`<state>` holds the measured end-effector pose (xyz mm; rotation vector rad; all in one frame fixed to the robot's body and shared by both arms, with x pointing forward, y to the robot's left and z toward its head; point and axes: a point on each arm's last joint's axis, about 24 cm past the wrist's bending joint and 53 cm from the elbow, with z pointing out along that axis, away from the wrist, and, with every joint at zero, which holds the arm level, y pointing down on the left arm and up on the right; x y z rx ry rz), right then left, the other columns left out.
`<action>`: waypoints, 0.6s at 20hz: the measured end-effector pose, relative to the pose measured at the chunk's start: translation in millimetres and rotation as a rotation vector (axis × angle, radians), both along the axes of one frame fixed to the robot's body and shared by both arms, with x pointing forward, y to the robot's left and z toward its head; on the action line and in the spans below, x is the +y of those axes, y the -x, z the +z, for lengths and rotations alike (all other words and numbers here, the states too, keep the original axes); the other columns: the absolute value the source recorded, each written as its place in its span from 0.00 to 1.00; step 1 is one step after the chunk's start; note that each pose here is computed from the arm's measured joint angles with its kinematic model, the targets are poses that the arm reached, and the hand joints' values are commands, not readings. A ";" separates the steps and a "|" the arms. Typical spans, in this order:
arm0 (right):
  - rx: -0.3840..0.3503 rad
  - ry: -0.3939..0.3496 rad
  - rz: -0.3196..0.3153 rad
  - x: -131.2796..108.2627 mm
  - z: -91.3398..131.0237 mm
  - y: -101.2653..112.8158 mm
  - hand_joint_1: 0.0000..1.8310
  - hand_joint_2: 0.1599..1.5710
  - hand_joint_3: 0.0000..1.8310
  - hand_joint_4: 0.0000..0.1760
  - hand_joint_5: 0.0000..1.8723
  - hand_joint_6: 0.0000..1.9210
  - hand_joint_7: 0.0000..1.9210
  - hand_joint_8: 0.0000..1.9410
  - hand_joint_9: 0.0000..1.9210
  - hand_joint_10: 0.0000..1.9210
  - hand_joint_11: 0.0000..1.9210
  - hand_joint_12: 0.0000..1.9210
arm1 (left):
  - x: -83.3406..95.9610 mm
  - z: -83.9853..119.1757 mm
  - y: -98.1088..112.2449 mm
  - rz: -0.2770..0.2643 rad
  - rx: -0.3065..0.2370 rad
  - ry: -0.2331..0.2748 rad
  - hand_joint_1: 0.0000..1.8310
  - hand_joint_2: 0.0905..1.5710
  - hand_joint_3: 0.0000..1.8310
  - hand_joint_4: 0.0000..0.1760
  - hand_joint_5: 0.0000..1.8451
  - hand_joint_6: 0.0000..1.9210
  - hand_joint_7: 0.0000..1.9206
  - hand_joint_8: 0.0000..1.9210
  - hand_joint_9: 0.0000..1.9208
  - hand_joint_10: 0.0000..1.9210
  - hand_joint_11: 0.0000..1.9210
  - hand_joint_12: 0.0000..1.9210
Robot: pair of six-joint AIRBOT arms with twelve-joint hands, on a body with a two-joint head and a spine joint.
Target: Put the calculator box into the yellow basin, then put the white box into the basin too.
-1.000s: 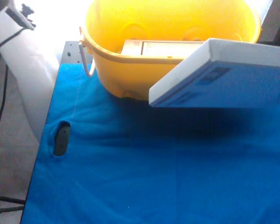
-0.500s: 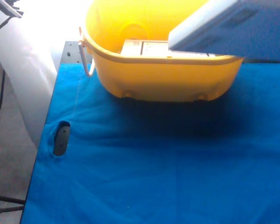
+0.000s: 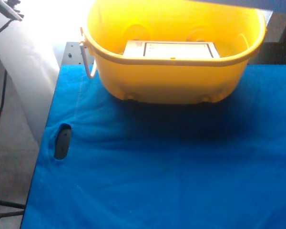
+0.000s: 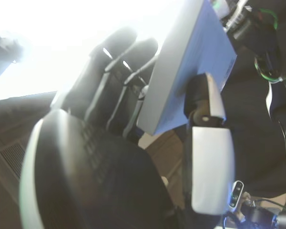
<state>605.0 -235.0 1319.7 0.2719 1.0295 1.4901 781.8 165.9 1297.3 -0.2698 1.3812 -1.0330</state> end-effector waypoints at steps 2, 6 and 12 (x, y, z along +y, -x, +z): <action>-0.014 -0.038 -0.010 3.0 11.5 -17.5 0.73 0.68 0.00 0.00 0.53 0.51 0.51 0.57 0.43 0.57 0.35 0.58 | 1.7 -3.7 0.2 0.004 0.004 0.005 0.32 0.75 0.00 0.00 0.26 0.01 0.17 0.01 0.13 0.03 0.00 0.58; 0.051 -0.017 -0.011 13.3 -5.5 -35.1 0.73 0.68 0.00 0.00 0.52 0.53 0.51 0.55 0.43 0.56 0.35 0.58 | 5.3 -12.9 -2.9 0.013 0.028 -0.004 0.32 0.75 0.00 0.00 0.25 0.01 0.17 0.00 0.12 0.03 0.00 0.54; 0.045 -0.049 -0.016 21.8 1.5 -58.4 0.68 0.68 0.00 0.00 0.52 0.53 0.53 0.49 0.43 0.48 0.35 0.58 | 1.2 -12.2 -2.6 0.007 0.023 0.000 0.32 0.75 0.00 0.00 0.25 0.00 0.16 0.00 0.11 0.03 0.00 0.55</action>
